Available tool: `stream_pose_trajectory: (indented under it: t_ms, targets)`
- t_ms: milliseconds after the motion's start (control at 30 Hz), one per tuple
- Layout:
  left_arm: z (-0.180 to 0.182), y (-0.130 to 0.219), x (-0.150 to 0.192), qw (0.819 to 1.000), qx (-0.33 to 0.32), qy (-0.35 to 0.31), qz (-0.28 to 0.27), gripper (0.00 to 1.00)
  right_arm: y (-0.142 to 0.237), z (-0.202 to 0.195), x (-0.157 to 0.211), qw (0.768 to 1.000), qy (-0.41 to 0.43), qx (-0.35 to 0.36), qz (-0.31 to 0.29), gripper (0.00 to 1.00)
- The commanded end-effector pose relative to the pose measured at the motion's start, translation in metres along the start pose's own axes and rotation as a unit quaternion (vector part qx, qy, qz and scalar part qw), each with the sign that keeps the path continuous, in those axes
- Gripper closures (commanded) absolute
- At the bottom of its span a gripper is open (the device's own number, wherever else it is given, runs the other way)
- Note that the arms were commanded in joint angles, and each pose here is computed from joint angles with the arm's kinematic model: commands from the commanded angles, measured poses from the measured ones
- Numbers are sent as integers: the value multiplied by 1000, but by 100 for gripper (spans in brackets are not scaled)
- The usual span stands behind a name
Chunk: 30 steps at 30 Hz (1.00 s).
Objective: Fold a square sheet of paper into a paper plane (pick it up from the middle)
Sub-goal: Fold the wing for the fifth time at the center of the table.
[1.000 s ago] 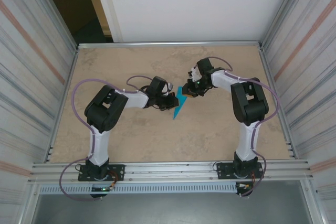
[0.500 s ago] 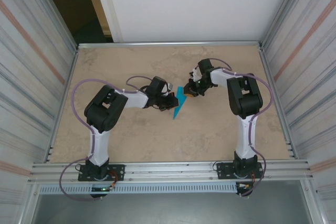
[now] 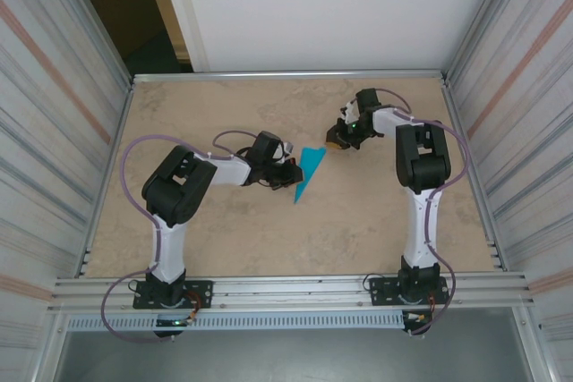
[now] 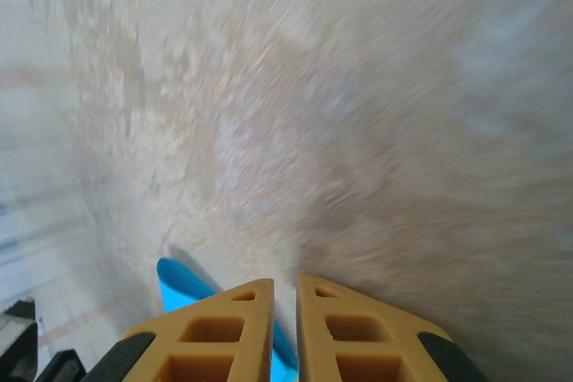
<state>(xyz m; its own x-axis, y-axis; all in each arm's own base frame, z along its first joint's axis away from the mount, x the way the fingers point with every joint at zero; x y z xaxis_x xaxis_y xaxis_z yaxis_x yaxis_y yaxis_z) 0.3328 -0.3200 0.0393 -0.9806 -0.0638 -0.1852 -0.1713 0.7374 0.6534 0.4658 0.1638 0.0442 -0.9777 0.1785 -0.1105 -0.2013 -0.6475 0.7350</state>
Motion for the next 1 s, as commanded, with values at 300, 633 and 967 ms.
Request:
stream_pose_trajectory:
  t_ms: [300,633,967]
  targets:
    - [33,-3,20,996,-69,31,53,100,8,53,63,999,31,-5,8,87]
    - [22,-1,11,997,-55,22,43,100,-30,39,94,998,3,16,54,94]
    - [-33,16,-12,998,27,-48,9,100,-42,12,107,996,-13,51,68,97]
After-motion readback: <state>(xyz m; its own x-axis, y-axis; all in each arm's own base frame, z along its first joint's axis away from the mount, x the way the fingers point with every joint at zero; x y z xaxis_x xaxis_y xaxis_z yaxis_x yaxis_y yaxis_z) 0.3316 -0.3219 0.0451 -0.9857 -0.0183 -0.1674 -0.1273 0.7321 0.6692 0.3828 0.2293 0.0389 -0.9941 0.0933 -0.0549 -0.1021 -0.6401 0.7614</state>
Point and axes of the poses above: each hand's point on the last joint's axis, 136 mm out from that joint toward the fingers, its own y axis back along the fingers, its own z axis along the line the jaws close on, x = y × z, the point moved 3 cm from there along y, back along the fingers, and after that the axes turned 1 degree about -y, right-handed, at the moved point
